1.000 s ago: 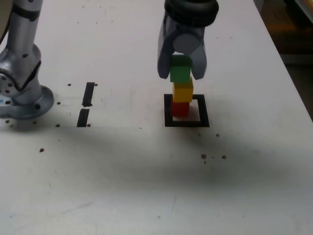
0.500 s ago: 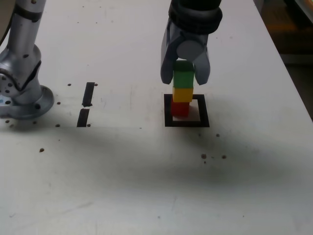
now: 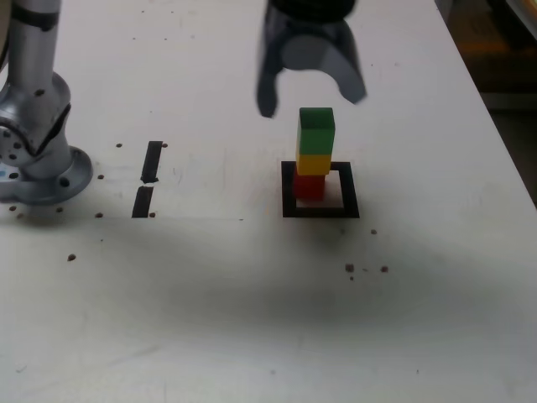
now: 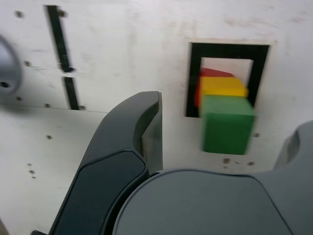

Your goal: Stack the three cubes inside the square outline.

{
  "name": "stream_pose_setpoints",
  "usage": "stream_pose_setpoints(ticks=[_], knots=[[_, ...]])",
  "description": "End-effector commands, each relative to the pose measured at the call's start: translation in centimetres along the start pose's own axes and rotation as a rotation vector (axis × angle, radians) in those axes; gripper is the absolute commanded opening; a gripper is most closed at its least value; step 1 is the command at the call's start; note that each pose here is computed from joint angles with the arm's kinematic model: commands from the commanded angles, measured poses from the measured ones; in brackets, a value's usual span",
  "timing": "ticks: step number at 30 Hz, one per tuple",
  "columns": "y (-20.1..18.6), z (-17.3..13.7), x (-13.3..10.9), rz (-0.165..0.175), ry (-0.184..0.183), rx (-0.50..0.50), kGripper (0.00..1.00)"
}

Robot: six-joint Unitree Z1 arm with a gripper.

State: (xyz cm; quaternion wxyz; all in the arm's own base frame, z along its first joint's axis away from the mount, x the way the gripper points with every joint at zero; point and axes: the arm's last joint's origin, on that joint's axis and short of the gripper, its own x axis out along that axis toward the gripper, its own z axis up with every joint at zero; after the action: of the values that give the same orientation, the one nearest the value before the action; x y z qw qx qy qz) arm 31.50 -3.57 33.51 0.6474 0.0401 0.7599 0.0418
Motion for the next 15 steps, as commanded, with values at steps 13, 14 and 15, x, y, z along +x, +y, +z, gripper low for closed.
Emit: stream_pose_setpoints(ticks=[13, 14, 15], knots=[[3.6, -12.2, 5.4, -0.028, 0.104, 0.031, 1.00], [3.6, -12.3, 6.4, -0.037, 0.114, 0.033, 1.00], [3.6, -12.4, 7.4, -0.046, 0.123, 0.035, 1.00]])
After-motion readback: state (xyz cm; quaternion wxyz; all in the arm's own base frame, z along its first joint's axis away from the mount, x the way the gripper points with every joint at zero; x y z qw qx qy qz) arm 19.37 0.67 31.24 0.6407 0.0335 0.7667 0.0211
